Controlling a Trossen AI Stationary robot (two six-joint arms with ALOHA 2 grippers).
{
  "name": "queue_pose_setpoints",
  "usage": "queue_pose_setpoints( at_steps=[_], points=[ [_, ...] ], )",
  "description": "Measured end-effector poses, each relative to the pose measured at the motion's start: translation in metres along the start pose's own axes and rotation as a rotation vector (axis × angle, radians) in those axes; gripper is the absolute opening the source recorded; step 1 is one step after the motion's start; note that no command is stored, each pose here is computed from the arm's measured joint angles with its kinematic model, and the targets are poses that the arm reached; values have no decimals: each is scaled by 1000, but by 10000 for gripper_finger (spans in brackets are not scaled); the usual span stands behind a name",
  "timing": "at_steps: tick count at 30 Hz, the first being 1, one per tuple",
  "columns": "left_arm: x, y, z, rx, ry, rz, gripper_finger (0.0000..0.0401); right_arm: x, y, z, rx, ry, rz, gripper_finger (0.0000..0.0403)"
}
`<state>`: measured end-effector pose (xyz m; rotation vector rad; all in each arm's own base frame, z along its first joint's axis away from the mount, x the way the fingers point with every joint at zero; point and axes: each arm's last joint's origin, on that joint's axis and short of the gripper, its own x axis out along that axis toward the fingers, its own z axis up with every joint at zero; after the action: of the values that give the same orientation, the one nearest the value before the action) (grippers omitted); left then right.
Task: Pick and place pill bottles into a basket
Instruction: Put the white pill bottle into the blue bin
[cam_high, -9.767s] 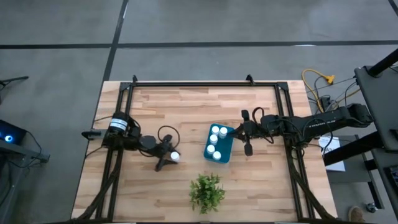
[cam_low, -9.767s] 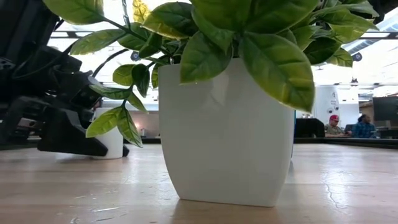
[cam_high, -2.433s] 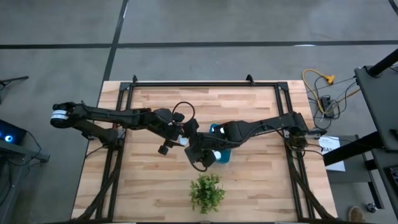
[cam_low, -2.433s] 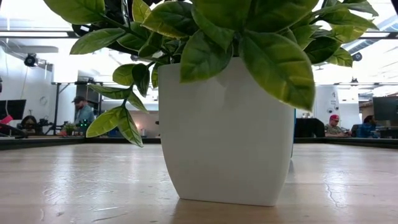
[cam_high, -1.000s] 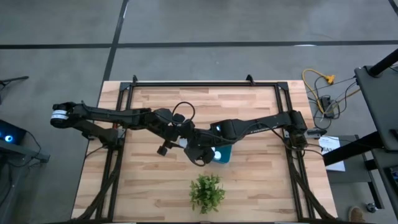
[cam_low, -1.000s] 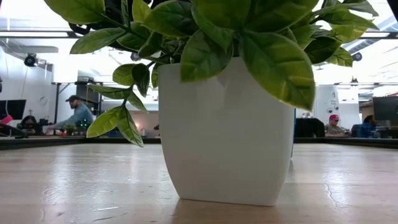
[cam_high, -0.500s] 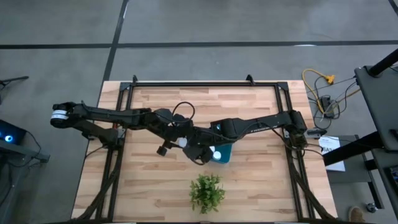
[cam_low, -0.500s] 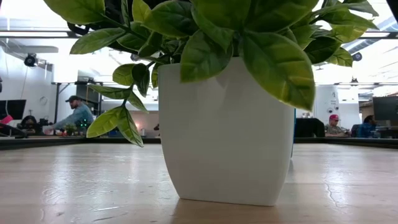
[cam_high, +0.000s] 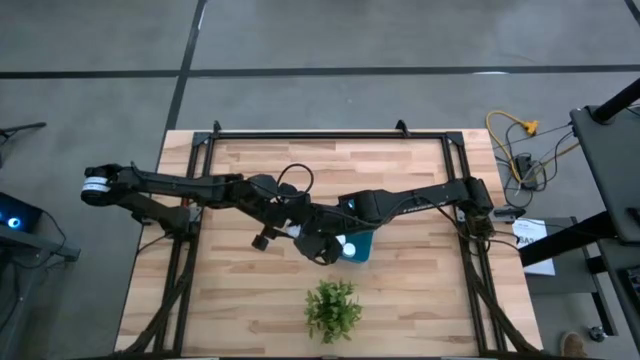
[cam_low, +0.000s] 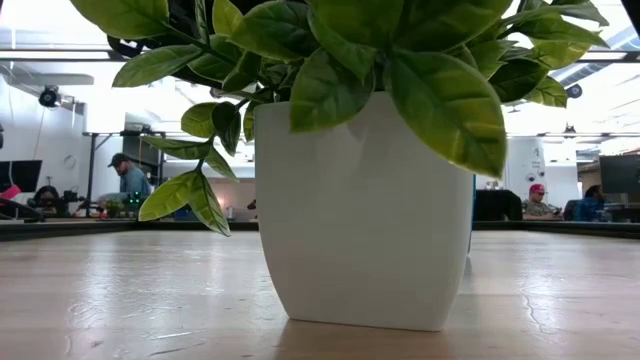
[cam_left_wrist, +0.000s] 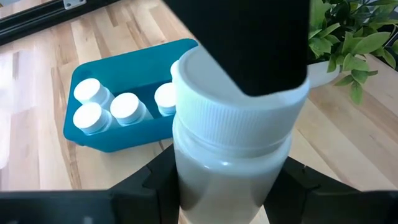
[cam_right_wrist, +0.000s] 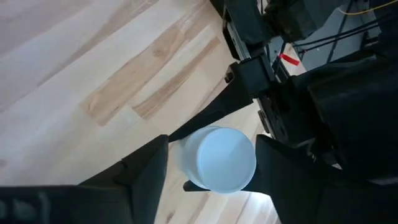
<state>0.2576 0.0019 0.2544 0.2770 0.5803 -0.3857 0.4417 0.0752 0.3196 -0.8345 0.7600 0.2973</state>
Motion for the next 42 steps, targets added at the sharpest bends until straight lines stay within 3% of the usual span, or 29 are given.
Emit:
queue_pose_setpoints(
  at_steps=[5,15,24,32,42],
  points=[
    [0,0,-1,-1,2,-1,154,0,0,0,0,-2,3,215],
    [0,0,-1,-1,4,-2,154,3,-2,-4,64,-37,48,216],
    [0,0,-1,-1,4,-5,154,4,-15,-16,183,-16,29,252],
    [0,0,-1,19,3,-4,154,4,-15,-16,187,-11,32,290],
    [0,0,1,24,-2,1,154,8,-12,-18,161,-10,34,281]
  ],
)
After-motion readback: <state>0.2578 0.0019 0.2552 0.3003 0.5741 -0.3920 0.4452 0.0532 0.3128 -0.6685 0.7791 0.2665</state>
